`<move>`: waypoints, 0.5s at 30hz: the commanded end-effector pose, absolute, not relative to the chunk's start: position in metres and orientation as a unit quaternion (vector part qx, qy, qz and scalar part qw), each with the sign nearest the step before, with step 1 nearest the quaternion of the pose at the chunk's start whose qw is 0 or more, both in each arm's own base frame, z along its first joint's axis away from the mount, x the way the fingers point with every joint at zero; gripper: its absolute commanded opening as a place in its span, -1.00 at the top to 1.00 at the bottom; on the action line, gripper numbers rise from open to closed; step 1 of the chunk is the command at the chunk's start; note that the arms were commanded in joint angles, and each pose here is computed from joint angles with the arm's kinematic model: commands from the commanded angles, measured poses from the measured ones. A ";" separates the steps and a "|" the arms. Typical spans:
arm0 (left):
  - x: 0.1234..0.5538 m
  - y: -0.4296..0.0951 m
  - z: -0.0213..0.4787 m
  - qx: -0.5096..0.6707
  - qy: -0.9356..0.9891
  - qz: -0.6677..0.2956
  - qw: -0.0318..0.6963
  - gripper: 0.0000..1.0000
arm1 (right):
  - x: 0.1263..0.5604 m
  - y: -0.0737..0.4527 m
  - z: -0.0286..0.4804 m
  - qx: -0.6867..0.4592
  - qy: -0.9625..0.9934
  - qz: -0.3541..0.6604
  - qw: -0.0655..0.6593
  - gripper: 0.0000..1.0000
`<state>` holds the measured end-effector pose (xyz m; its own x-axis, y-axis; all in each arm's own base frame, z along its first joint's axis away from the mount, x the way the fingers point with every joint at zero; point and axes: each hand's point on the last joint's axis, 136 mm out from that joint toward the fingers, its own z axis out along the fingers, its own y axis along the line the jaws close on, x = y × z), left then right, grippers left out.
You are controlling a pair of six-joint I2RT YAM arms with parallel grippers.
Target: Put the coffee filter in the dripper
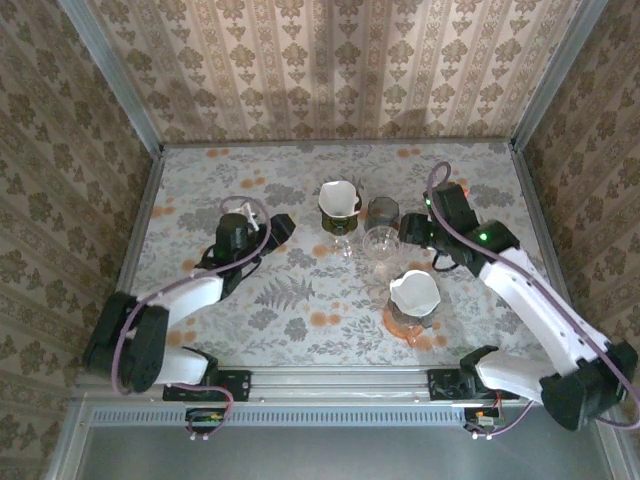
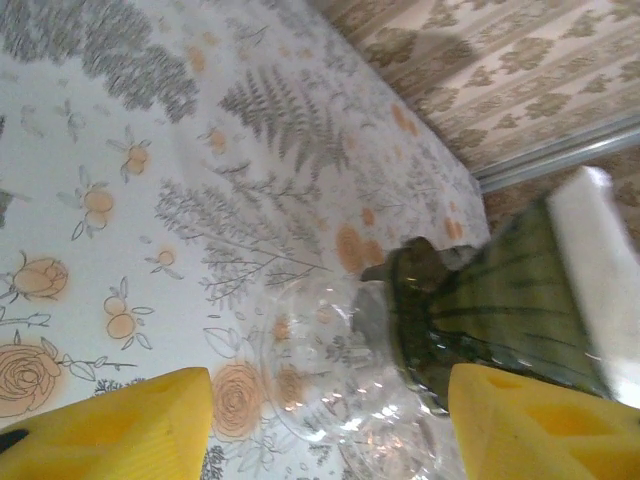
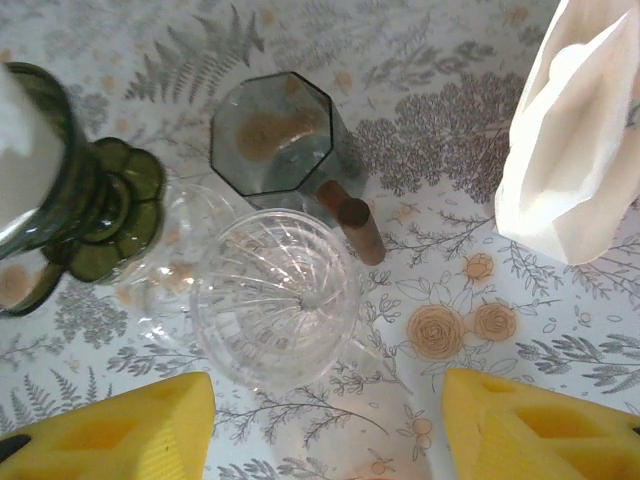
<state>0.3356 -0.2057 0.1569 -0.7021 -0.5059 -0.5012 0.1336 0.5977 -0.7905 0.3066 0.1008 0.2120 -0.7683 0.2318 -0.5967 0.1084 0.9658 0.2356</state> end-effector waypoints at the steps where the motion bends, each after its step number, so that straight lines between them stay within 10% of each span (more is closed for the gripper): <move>1: 0.316 -0.194 0.184 -0.079 0.813 -0.419 0.397 -0.42 | 0.326 0.111 0.207 0.075 0.940 0.129 0.307 -0.27; 15: 0.267 -0.170 0.204 -0.027 0.810 -0.398 0.431 -0.74 | 0.402 0.113 0.158 0.054 0.954 0.123 0.267 -0.28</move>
